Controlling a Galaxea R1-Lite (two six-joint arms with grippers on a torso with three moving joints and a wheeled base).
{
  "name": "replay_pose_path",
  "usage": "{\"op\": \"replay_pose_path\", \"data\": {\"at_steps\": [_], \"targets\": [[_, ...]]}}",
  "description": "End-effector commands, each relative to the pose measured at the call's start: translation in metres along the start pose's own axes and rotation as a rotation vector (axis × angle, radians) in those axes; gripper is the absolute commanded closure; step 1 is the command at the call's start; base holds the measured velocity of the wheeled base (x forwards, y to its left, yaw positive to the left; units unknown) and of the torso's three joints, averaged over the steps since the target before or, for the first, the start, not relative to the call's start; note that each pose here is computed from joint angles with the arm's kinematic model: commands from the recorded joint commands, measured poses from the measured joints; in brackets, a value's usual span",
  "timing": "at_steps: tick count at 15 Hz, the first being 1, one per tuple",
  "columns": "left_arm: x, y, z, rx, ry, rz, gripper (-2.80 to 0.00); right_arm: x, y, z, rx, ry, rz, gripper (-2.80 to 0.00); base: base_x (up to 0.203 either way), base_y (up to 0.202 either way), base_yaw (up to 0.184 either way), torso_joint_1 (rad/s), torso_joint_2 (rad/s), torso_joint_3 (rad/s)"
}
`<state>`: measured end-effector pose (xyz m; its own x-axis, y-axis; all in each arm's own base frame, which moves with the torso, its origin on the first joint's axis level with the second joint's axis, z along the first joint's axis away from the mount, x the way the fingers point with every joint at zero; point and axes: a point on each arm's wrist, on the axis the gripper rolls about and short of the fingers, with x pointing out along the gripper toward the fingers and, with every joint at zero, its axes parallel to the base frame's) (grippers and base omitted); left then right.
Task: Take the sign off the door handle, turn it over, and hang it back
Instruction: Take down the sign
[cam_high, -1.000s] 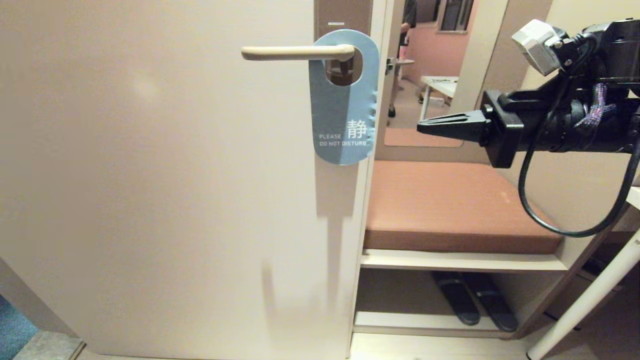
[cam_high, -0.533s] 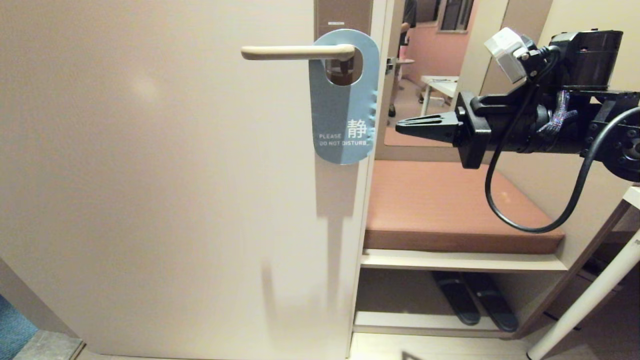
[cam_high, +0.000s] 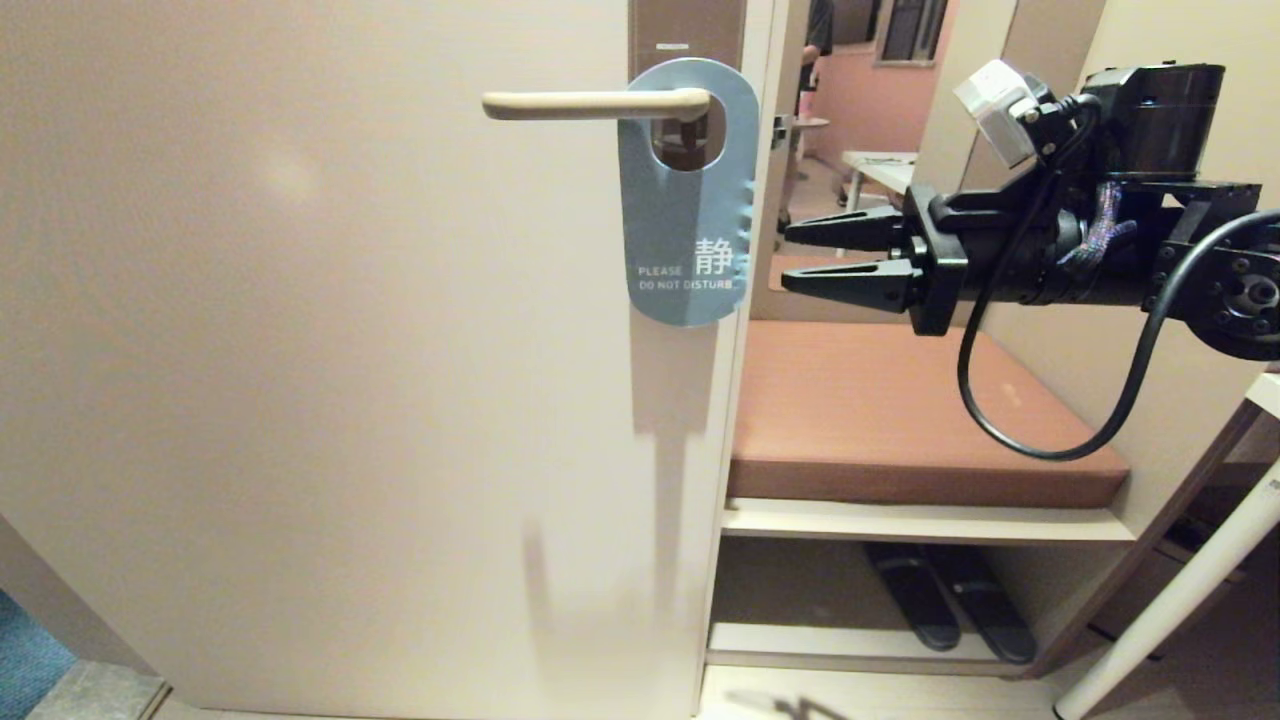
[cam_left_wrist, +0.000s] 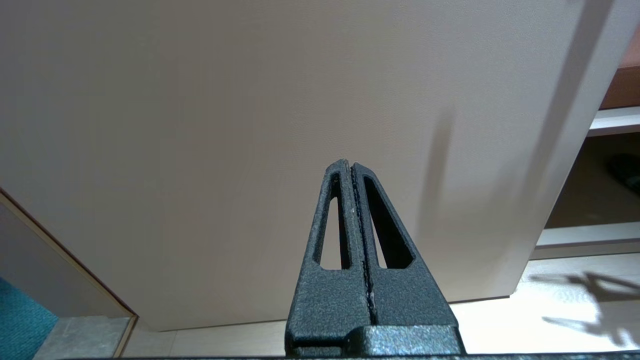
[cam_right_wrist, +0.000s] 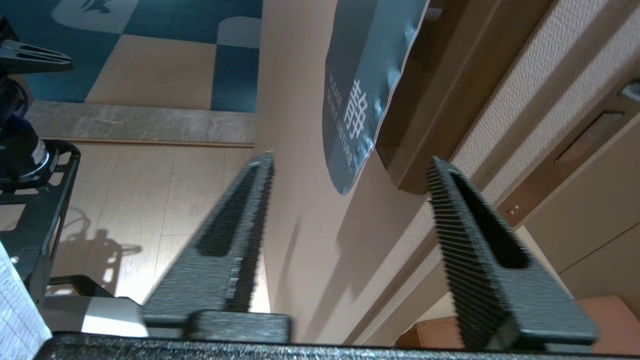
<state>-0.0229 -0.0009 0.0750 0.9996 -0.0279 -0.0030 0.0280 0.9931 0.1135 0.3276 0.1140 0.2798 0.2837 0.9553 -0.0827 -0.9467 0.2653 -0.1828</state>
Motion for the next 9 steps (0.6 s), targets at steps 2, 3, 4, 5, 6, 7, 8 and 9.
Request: {"op": "replay_pose_path", "data": {"at_steps": [2, 3, 4, 5, 6, 7, 8, 9], "targets": [[0.0001, 0.0000, 0.0000, 0.001, 0.002, 0.000, 0.00, 0.0035, 0.0015, 0.0052, -0.015, -0.016, 0.025, -2.80, 0.000, 0.000, 0.000, 0.000, 0.00, 0.000], [0.0001, 0.0000, 0.0000, 0.001, 0.002, 0.000, 0.00, 0.0039, 0.0018, 0.0061, -0.016, -0.018, 0.031, -2.80, 0.000, 0.000, 0.000, 0.000, 0.00, 0.000], [0.0001, 0.0000, 0.0000, 0.001, 0.002, 0.000, 0.00, 0.0043, 0.0022, 0.0058, -0.015, -0.018, 0.034, -2.80, 0.000, 0.000, 0.000, 0.000, 0.00, 0.000], [0.0001, 0.0000, 0.0000, 0.001, 0.002, 0.000, 0.00, 0.0052, 0.0029, 0.0058, -0.012, -0.018, 0.038, -2.80, 0.000, 0.000, 0.000, 0.000, 0.00, 0.000], [0.0001, 0.0000, 0.0000, 0.001, 0.002, 0.000, 0.00, 0.0052, 0.0029, 0.0059, -0.013, -0.018, 0.039, -2.80, 0.000, 0.000, 0.000, 0.000, 0.00, 0.000], [0.0001, 0.0000, 0.0000, 0.001, 0.002, 0.000, 0.00, 0.0058, 0.0028, 0.0063, -0.014, -0.020, 0.041, -2.80, 0.000, 0.000, 0.000, 0.000, 0.00, 0.000], [0.0001, 0.0000, 0.0000, 0.001, 0.002, 0.000, 0.00, 0.0058, 0.0029, 0.0067, -0.015, -0.024, 0.050, -2.80, 0.000, 0.000, 0.000, 0.000, 0.00, 0.000], [0.0001, 0.0000, 0.0000, 0.001, 0.002, 0.000, 0.00, 0.0058, 0.0032, 0.0067, -0.013, -0.026, 0.061, -2.80, 0.000, 0.000, 0.000, 0.000, 0.00, 0.000]]}}
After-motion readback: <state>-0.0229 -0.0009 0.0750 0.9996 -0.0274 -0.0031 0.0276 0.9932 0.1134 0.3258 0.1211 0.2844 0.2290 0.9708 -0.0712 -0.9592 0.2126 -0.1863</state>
